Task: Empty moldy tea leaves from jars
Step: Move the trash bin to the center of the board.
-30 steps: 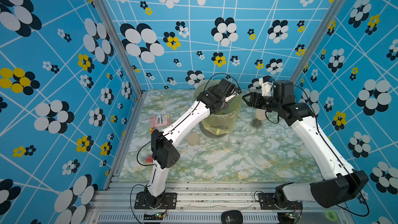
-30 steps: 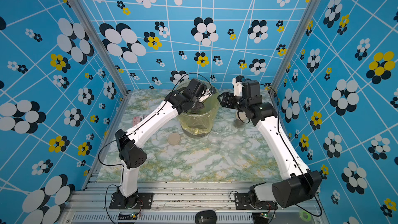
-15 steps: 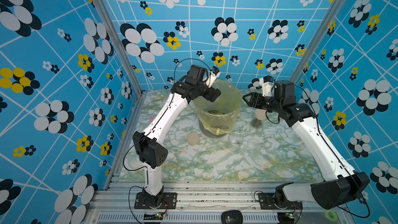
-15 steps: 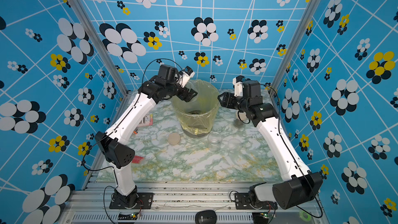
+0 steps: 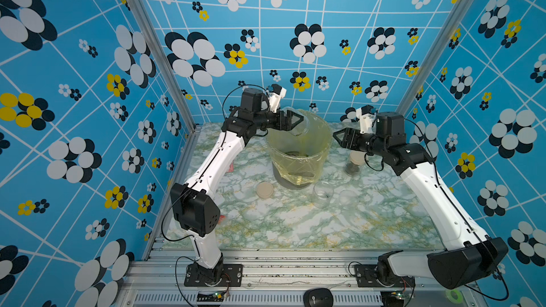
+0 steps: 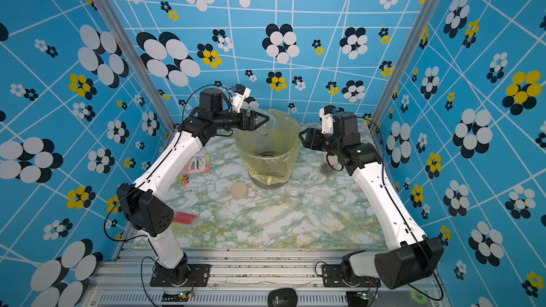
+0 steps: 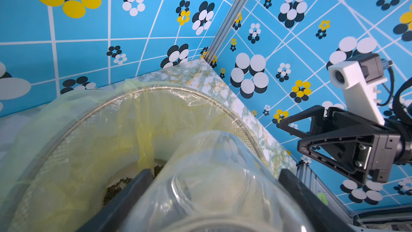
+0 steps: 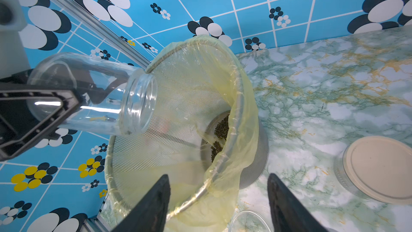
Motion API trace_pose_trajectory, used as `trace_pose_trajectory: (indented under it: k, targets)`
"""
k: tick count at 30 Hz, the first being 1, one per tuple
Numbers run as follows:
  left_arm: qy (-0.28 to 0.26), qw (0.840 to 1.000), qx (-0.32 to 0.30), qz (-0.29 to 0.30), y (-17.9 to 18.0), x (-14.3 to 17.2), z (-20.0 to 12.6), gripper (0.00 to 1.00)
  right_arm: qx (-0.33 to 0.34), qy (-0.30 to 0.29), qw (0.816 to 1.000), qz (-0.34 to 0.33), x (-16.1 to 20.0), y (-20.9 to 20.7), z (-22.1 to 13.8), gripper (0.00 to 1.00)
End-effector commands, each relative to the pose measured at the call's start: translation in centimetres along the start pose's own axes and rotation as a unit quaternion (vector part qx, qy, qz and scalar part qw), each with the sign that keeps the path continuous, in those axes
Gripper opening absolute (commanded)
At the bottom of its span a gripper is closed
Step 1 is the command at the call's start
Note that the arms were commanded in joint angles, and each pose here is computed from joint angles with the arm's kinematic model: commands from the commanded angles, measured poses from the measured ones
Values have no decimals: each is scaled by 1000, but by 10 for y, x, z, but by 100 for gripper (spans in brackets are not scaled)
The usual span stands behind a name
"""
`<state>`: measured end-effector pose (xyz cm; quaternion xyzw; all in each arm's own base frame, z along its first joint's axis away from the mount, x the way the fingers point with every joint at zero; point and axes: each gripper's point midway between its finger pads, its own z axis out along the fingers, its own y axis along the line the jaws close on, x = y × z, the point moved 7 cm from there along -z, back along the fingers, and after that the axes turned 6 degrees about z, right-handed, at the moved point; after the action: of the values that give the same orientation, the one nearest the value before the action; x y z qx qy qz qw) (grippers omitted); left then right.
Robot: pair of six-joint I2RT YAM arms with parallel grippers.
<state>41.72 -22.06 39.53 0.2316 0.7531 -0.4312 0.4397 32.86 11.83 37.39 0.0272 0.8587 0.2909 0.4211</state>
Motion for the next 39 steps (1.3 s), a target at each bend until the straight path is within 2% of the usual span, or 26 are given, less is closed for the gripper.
trace_pose_trajectory:
  k: [1, 8, 14, 15, 16, 17, 19, 20, 24, 25, 27, 30, 32, 34, 39]
  targets:
    - [-104, 991, 87, -20, -17, -42, -31, 22, -1, -8, 1000, 2, 0, 1, -8, 70]
    - [-116, 988, 96, -30, -19, -49, -34, 22, -1, -9, 1000, 4, 0, 1, -8, 70]
    - [-103, 991, 81, -20, -23, -47, -34, 21, -1, -8, 1000, 4, 0, 1, -7, 70]
    - [-89, 994, 56, 2, -26, -43, -33, 21, -2, -8, 1000, 4, 0, 1, -8, 70]
    - [-61, 997, 7, 50, -34, -37, -32, 21, -1, -8, 1000, 4, 0, 1, -8, 70]
    - [-25, 991, -51, 118, -46, -28, -29, 22, -1, -7, 1000, 2, 0, 1, -8, 70]
    - [44, 965, -131, 224, -63, -15, -22, 22, 1, -7, 1000, 2, 0, 1, -9, 70]
    - [71, 951, -151, 259, -69, -10, -17, 22, 0, -7, 1000, 1, 0, 1, -9, 70]
    - [106, 904, -222, 351, -82, -4, -11, 22, -5, -4, 1000, 6, 1, 1, -6, 69]
    - [115, 887, -237, 378, -86, -2, -8, 22, -4, -5, 1000, 6, 0, 1, -6, 69]
    - [137, 848, -263, 440, -94, 5, 0, 22, -4, -6, 1000, 5, 0, 1, -7, 69]
    - [173, 773, -310, 526, -99, 14, 15, 21, -2, -5, 1000, 4, 0, 0, -7, 69]
    - [189, 735, -329, 562, -101, 16, 23, 20, -2, -3, 1000, 5, 1, 0, -7, 69]
    - [195, 711, -339, 584, -104, 15, 27, 20, 0, -4, 1000, 3, 1, 0, -7, 69]
    - [193, 689, -343, 609, -113, 10, 30, 20, 2, -5, 1000, 1, 0, 0, -8, 69]
